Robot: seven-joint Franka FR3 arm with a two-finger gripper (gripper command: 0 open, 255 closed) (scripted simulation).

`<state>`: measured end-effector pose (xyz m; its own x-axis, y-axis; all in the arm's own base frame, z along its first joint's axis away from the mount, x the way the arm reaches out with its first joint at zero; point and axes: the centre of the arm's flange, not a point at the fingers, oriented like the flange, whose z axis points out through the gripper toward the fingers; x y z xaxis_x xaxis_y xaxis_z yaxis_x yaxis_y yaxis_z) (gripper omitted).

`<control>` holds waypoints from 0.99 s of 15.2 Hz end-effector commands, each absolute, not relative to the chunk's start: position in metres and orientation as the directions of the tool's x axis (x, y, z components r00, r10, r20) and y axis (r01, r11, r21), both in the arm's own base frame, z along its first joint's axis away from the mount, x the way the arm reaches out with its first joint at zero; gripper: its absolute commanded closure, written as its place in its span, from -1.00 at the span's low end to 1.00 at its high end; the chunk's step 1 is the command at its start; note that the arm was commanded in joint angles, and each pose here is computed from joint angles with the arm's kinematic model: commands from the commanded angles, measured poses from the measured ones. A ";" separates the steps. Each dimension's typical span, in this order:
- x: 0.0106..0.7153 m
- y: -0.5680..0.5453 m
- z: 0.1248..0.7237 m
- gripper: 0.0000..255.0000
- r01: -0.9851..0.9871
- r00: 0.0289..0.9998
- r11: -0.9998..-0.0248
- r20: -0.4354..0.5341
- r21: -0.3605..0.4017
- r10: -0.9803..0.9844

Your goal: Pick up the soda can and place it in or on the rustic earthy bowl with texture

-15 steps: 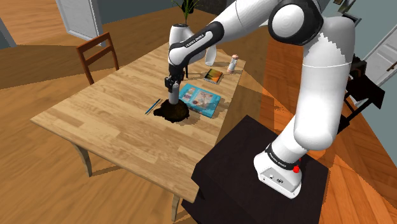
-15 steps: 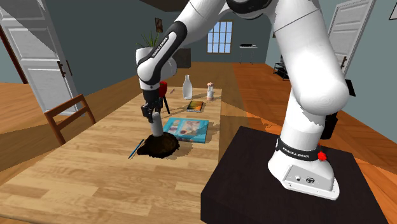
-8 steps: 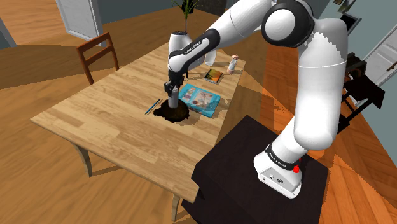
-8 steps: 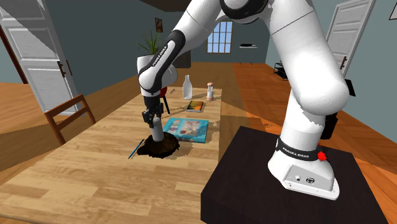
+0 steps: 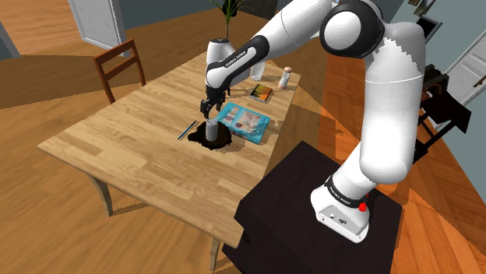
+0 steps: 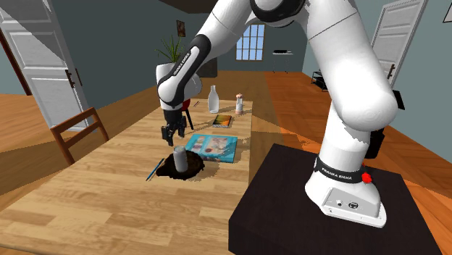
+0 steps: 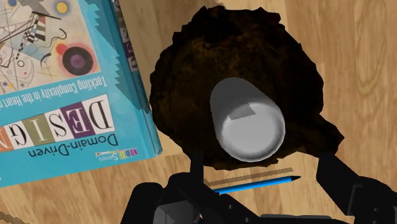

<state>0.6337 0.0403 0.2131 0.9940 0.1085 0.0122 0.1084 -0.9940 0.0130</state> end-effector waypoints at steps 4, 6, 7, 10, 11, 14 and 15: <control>0.634 0.040 0.213 -1.00 0.108 0.994 -0.994 0.012 0.013 0.109; 0.633 0.041 0.240 -1.00 0.108 0.994 -0.994 0.012 0.013 0.109; 0.633 0.041 0.253 -1.00 0.108 0.994 -0.994 0.012 0.013 0.109; 0.633 0.041 0.263 -1.00 0.108 0.994 -0.994 0.012 0.013 0.109; 0.633 0.041 0.263 -1.00 0.108 0.994 -0.994 0.012 0.013 0.109; 0.633 0.041 0.263 -1.00 0.108 0.994 -0.994 0.012 0.013 0.109; 0.633 0.041 0.263 -1.00 0.108 0.994 -0.994 0.012 0.013 0.109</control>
